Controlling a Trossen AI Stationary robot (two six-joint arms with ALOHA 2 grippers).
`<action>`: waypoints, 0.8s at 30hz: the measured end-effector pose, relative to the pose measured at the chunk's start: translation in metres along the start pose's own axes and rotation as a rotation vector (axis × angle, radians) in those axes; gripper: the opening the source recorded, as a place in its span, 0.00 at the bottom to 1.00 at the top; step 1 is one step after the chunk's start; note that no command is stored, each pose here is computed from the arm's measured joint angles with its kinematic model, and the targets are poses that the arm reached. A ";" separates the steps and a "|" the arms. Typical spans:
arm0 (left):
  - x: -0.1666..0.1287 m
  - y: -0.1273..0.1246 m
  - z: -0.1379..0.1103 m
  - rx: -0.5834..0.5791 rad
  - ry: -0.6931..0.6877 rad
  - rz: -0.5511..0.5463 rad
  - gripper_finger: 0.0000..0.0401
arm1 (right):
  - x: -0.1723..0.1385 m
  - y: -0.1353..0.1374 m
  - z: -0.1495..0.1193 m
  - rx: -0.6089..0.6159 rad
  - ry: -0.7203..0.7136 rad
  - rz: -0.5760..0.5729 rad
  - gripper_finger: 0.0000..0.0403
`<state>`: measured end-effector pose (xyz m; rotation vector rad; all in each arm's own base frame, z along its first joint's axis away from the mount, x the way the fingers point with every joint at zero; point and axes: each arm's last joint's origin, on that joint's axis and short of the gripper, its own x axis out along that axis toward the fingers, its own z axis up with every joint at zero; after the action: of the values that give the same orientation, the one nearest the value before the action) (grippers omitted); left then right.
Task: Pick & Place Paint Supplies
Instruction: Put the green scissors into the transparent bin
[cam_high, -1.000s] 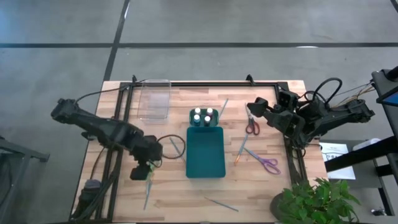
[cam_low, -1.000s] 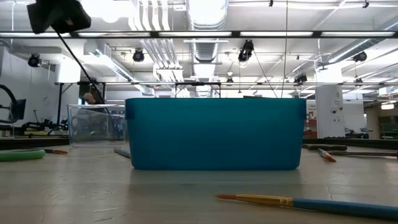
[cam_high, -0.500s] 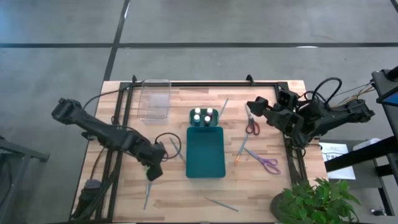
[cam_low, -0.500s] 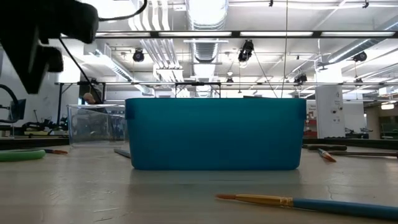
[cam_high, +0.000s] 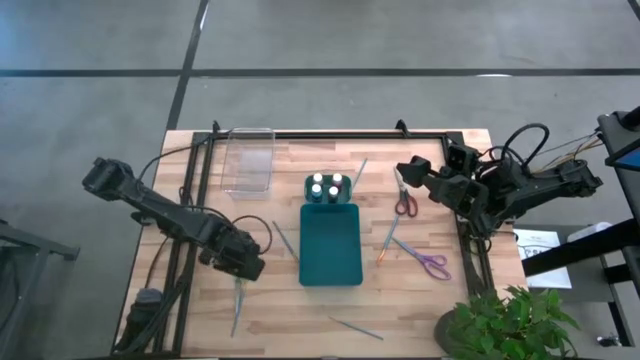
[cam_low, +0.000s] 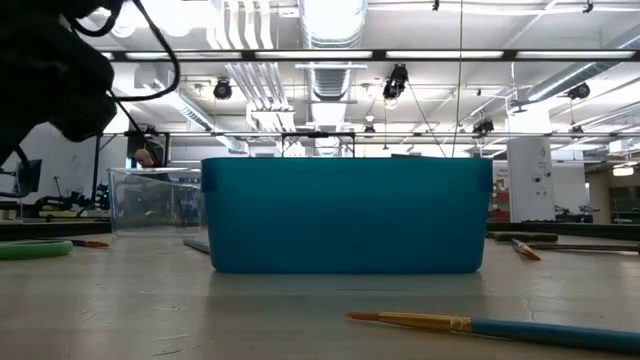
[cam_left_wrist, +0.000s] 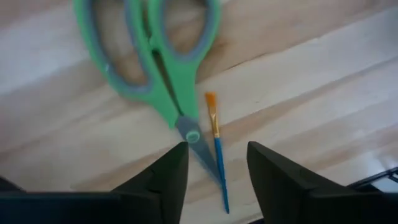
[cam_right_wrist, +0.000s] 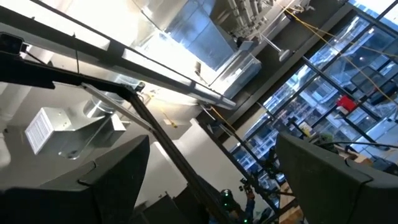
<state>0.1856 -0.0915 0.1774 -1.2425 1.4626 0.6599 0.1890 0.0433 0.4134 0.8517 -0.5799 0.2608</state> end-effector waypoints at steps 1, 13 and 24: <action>0.000 0.000 -0.001 -0.014 0.003 0.002 0.40 | 0.000 0.000 0.000 0.000 0.001 0.000 0.85; -0.002 -0.005 -0.001 0.005 -0.121 -0.051 0.31 | 0.000 0.001 -0.001 0.006 0.017 0.017 0.85; 0.004 0.001 0.030 0.047 -0.149 -0.036 0.31 | 0.000 0.001 -0.001 0.012 0.017 0.017 0.85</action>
<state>0.1957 -0.0657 0.1652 -1.1567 1.3229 0.6757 0.1887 0.0451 0.4134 0.8560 -0.5702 0.2873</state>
